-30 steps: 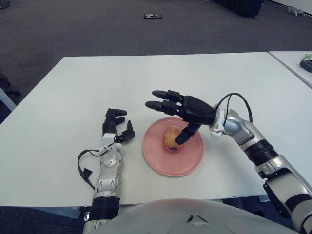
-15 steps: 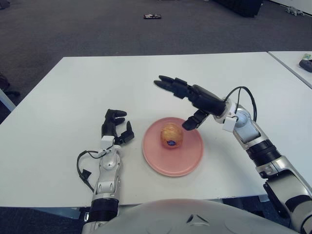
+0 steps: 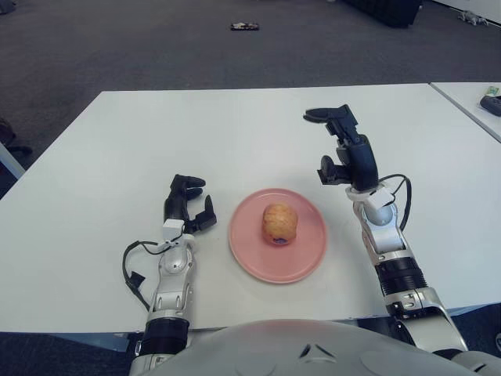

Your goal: Put the apple into the plate.

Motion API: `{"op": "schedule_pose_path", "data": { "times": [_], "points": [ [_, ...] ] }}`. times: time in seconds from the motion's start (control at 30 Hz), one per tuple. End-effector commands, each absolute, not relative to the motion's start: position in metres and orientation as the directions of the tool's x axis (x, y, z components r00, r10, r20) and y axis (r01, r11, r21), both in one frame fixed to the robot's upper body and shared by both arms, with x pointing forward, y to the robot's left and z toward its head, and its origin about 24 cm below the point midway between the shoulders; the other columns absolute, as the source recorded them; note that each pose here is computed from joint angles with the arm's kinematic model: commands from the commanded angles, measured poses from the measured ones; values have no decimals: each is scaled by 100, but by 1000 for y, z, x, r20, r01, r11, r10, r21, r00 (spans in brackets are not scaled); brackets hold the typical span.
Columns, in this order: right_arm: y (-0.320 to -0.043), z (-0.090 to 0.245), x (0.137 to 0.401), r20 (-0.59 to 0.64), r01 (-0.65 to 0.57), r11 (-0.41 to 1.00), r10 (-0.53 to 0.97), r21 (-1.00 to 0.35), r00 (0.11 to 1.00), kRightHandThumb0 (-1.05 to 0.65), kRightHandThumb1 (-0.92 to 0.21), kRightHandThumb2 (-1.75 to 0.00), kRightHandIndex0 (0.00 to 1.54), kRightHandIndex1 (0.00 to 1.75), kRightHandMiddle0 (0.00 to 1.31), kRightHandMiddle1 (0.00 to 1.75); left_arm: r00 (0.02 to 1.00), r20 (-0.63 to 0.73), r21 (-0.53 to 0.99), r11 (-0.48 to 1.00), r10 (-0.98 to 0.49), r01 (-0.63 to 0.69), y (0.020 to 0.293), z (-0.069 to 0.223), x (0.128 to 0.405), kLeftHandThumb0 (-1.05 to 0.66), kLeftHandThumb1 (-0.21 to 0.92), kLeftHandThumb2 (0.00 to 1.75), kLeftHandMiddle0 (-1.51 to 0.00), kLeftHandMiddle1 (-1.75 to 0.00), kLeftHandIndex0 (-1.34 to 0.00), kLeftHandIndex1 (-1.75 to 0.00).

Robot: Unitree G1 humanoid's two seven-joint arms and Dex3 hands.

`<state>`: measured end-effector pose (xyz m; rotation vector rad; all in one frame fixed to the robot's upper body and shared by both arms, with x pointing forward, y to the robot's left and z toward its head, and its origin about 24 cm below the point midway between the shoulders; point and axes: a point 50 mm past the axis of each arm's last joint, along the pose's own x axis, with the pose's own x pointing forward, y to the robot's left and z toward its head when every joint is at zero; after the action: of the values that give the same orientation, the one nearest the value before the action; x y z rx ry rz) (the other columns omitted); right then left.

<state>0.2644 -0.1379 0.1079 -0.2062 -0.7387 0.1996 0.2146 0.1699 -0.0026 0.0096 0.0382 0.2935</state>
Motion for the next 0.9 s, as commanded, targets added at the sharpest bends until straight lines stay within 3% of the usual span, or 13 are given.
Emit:
{"op": "schedule_pose_path", "data": {
  "times": [0.0,0.27,0.47,0.6,0.67,0.87],
  "points": [
    [-156,92,264,587,-43,968,184,-246,788,-43,-71,-93,43,141,30,171,953,-90,37,957,290,-288,171,-13,211,-1,27,136,-69,-167,-41,-175],
    [-169,65,256,490,24,960,121,-279,863,-39,-67,-88,48,141,34,174,950,-106,63,956,292,-287,172,-14,213,-1,21,146,-70,-174,-45,-175],
    [-174,52,251,449,64,949,86,-308,890,-39,-65,-90,53,143,36,175,954,-106,67,959,281,-275,172,-14,214,-1,21,143,-72,-168,-45,-175],
    [-177,40,247,408,88,946,50,-313,912,-39,-62,-94,60,162,38,175,955,-106,72,960,277,-270,172,-13,214,-1,22,141,-74,-163,-45,-175],
    [-179,36,246,383,107,943,24,-316,923,-40,-61,-96,71,169,39,175,956,-105,73,961,275,-268,172,-13,214,-1,23,139,-75,-160,-45,-175],
    [-181,31,246,353,136,938,-15,-319,935,-40,-60,-97,85,174,40,175,957,-103,65,962,272,-266,171,-13,214,-1,24,136,-75,-158,-43,-175]
  ]
}}
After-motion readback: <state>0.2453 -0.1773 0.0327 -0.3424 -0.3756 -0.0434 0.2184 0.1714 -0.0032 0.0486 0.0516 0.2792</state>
